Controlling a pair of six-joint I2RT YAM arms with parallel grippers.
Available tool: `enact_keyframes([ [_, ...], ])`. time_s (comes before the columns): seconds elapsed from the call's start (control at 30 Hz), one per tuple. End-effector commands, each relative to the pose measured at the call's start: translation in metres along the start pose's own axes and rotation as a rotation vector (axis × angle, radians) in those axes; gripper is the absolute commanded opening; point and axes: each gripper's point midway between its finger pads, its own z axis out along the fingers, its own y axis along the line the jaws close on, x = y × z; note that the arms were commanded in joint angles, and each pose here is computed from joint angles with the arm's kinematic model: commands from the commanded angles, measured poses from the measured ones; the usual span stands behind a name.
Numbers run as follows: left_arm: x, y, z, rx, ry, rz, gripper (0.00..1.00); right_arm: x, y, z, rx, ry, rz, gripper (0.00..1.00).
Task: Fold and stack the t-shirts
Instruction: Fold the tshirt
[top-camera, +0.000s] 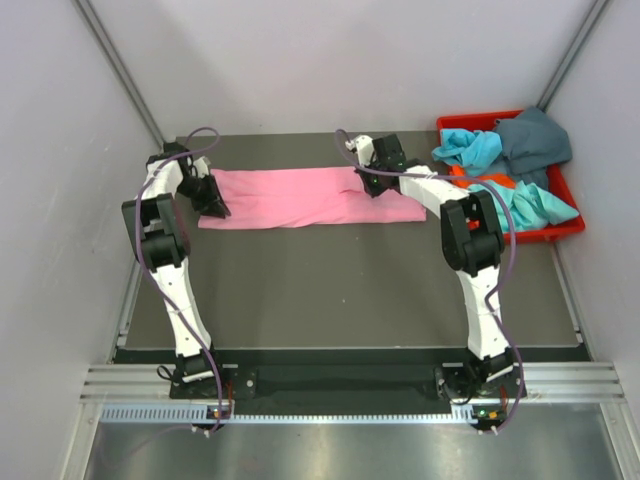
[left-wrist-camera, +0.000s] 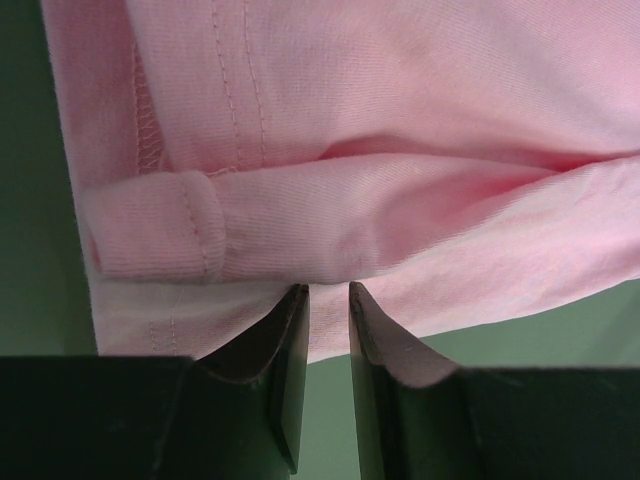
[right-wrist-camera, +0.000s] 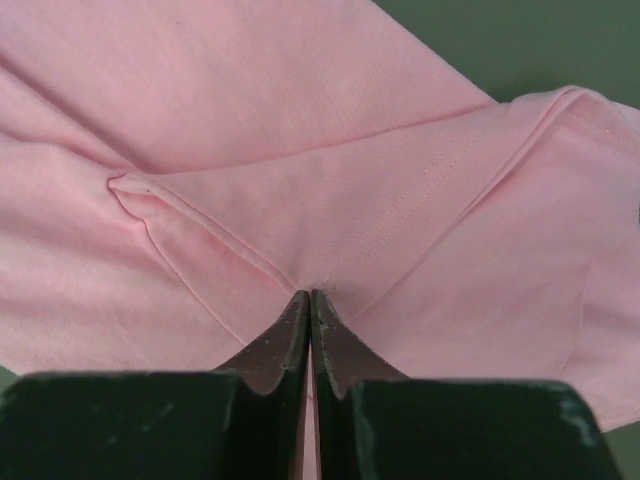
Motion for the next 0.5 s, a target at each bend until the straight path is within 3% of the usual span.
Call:
enact_keyframes([
  [0.0,-0.002,-0.004,0.002,0.023,-0.008,0.003,0.28,-0.030,-0.001,-0.004,0.023,-0.068,-0.020,0.00],
  [0.47,-0.001,-0.005,0.001,0.023,-0.006,0.003,0.28,-0.093,-0.017,-0.021,0.076,-0.220,-0.063,0.00],
])
